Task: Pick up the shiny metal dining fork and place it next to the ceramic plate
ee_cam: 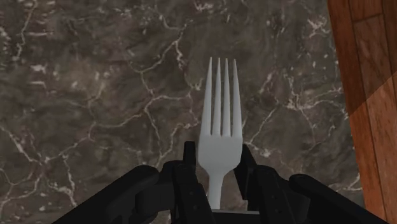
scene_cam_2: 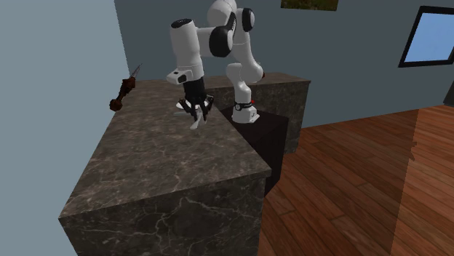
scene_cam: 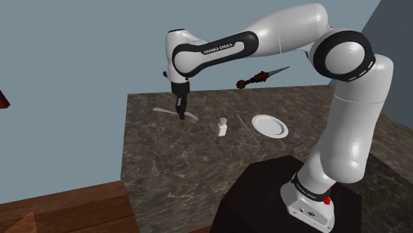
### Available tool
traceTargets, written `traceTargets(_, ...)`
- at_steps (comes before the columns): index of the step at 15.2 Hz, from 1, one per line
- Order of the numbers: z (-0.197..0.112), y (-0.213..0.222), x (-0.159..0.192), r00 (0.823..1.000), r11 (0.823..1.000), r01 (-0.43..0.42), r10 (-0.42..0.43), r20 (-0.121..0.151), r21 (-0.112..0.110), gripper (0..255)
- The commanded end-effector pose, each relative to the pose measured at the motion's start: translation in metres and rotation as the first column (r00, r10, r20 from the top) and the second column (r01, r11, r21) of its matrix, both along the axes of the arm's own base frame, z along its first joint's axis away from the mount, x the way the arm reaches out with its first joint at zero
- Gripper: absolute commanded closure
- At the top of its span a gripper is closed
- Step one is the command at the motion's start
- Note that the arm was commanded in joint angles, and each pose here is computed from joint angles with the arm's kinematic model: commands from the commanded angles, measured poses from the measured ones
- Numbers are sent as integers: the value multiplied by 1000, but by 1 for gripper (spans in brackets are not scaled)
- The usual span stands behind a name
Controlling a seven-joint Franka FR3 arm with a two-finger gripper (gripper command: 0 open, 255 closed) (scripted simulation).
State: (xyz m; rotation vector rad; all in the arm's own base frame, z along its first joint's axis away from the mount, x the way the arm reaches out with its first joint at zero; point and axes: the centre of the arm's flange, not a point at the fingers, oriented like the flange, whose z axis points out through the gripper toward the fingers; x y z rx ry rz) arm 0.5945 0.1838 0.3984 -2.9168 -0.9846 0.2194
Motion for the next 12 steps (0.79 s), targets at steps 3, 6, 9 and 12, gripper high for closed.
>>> traceTargets(3, 0, -52, -7, 1000, 1000, -1, 1, 0, 1, 255)
traceTargets(6, 0, -91, -12, 1000, 1000, -1, 1, 0, 1, 255)
traceTargets(9, 1, -131, -17, 1000, 1000, -1, 1, 0, 1, 255)
traceTargets(12, 1, -170, -22, 1000, 1000, -1, 1, 0, 1, 255)
